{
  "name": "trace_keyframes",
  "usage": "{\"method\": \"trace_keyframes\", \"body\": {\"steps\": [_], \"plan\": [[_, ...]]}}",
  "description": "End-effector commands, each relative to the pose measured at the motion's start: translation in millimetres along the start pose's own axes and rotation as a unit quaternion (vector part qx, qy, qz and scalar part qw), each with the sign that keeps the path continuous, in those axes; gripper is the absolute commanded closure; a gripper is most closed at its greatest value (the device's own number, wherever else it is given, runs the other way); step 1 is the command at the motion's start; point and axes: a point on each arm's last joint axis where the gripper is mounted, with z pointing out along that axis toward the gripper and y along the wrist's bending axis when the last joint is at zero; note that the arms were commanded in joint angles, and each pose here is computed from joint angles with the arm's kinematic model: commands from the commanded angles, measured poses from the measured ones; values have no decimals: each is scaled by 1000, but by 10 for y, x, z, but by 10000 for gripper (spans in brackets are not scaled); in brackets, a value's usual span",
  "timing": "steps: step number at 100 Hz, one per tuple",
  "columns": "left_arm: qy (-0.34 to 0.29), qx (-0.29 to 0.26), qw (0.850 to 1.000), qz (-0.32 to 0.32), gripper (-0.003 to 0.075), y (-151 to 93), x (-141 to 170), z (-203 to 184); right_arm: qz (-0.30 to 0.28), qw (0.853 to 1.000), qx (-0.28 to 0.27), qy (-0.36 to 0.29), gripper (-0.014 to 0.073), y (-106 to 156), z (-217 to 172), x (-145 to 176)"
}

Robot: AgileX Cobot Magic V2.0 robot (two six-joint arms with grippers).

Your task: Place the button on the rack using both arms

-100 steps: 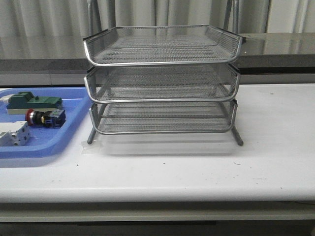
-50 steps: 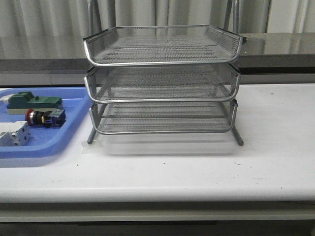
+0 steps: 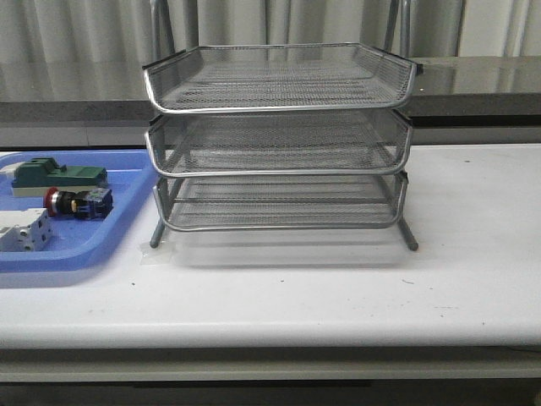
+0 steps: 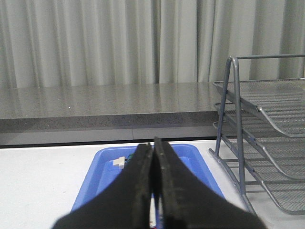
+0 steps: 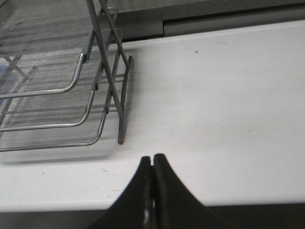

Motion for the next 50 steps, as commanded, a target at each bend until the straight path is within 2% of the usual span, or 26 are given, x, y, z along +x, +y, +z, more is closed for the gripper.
{"method": "trace_keyframes", "body": {"steps": [1,34,50], "plan": [[-41,1,999,-8,741,2,20,-25,5,1000,-1,-16,653,34,87,-243],[-41,1,999,-8,741,2,20,-25,16,1000,4,17,653,19,443,-296],[-41,1,999,-8,741,2,20,-25,77,996,-23,50,631,71,569,-264]]}}
